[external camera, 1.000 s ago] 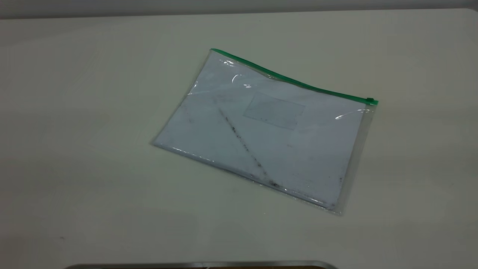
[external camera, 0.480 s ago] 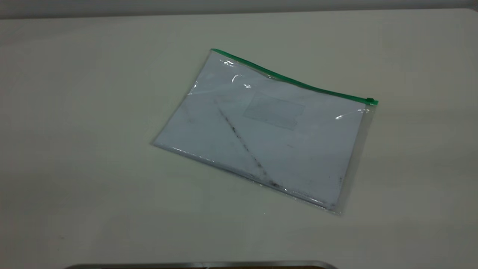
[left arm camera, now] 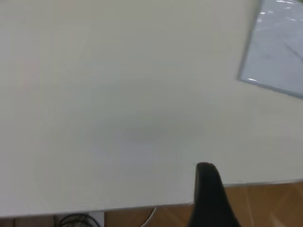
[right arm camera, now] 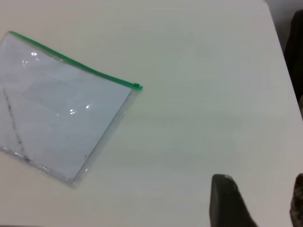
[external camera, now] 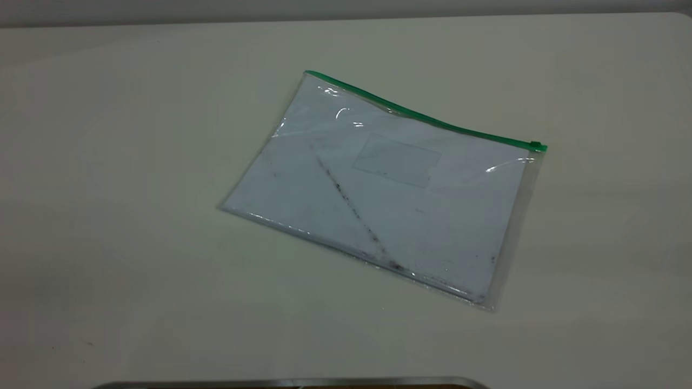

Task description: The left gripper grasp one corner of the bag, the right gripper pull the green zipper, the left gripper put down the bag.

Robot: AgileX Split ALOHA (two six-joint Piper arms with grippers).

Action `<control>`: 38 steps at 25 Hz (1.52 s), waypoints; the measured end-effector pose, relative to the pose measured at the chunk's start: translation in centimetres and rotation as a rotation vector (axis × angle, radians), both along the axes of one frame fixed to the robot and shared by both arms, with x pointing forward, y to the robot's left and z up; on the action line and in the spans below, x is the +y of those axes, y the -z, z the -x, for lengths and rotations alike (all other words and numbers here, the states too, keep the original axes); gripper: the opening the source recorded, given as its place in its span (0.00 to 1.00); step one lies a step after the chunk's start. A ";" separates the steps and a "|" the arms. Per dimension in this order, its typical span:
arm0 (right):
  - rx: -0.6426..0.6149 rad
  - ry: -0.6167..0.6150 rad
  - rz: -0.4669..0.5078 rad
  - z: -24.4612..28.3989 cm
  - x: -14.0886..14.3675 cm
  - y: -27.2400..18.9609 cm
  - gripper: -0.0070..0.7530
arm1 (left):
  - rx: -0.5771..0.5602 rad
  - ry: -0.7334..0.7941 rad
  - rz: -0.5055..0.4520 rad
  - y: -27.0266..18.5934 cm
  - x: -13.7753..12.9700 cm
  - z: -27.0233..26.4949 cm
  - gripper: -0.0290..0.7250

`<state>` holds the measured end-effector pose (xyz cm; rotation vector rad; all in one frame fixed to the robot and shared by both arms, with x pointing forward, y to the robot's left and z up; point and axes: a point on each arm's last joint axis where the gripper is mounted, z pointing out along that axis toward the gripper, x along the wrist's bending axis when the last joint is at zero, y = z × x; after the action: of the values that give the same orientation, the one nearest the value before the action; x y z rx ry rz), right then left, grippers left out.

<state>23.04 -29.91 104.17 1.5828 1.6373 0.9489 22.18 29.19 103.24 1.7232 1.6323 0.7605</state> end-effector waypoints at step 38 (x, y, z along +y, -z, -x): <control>-0.001 0.000 0.000 0.0 0.0 0.0 0.48 | 0.002 -0.019 0.001 0.0 0.0 0.0 0.75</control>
<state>23.05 -29.91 104.18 1.5822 1.6366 0.9496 22.17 29.15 103.22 1.7105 1.6521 0.7674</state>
